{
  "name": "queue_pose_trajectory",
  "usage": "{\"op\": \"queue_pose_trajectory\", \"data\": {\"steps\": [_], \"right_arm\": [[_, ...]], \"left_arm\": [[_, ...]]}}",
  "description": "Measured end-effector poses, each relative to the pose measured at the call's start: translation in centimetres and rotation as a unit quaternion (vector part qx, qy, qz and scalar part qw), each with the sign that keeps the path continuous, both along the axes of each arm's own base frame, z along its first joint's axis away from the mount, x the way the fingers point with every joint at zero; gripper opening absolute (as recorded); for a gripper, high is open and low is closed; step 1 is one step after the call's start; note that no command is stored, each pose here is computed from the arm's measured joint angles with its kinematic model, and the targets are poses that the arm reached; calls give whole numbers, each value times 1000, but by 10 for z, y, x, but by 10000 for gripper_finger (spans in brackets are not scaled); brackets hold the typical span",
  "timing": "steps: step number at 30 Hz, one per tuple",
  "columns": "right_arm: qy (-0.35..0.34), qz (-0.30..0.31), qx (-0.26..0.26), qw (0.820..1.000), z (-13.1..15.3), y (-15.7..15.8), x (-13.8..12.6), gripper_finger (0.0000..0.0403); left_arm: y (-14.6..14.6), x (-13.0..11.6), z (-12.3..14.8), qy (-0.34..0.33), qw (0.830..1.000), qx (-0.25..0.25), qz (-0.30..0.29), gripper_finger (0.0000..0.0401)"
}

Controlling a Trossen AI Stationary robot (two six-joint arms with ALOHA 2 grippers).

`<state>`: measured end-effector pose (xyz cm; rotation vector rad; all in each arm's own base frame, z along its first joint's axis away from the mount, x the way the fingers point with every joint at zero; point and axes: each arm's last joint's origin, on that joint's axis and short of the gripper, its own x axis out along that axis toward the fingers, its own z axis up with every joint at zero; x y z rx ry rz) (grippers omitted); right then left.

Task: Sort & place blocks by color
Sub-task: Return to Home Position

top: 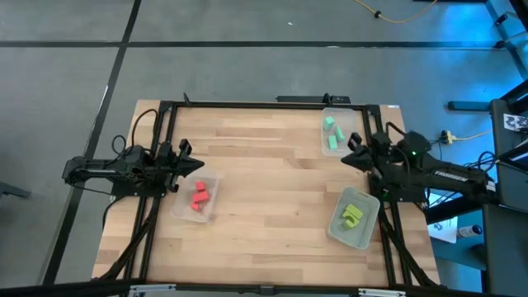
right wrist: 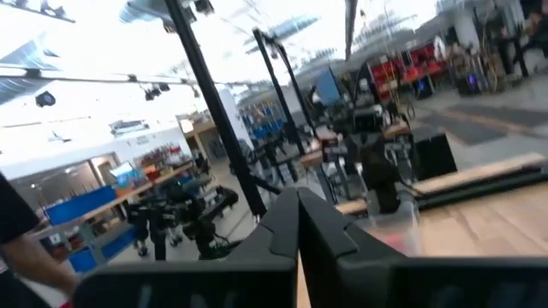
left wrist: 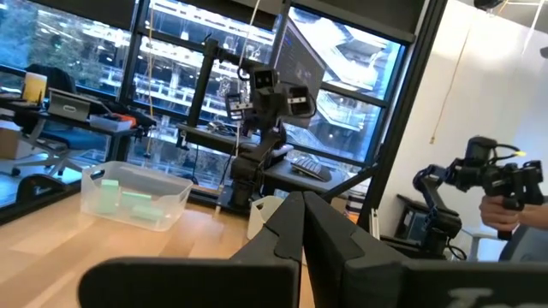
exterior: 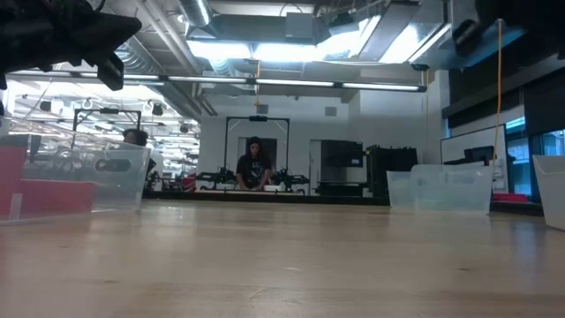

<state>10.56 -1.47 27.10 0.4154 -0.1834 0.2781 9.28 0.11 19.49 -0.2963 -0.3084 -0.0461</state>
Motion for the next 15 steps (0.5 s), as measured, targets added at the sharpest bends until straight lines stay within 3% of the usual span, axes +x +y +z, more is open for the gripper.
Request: {"op": "queue_pose_trajectory", "data": {"steps": [7,15], "right_arm": [[-59,-1,3,998,-20,5,-19,1],[-80,18,21,996,-40,14,-17,0]], "left_arm": [[0,0,0,0,1000,0,0,0],[0,0,0,1,1000,0,0,0]]}}
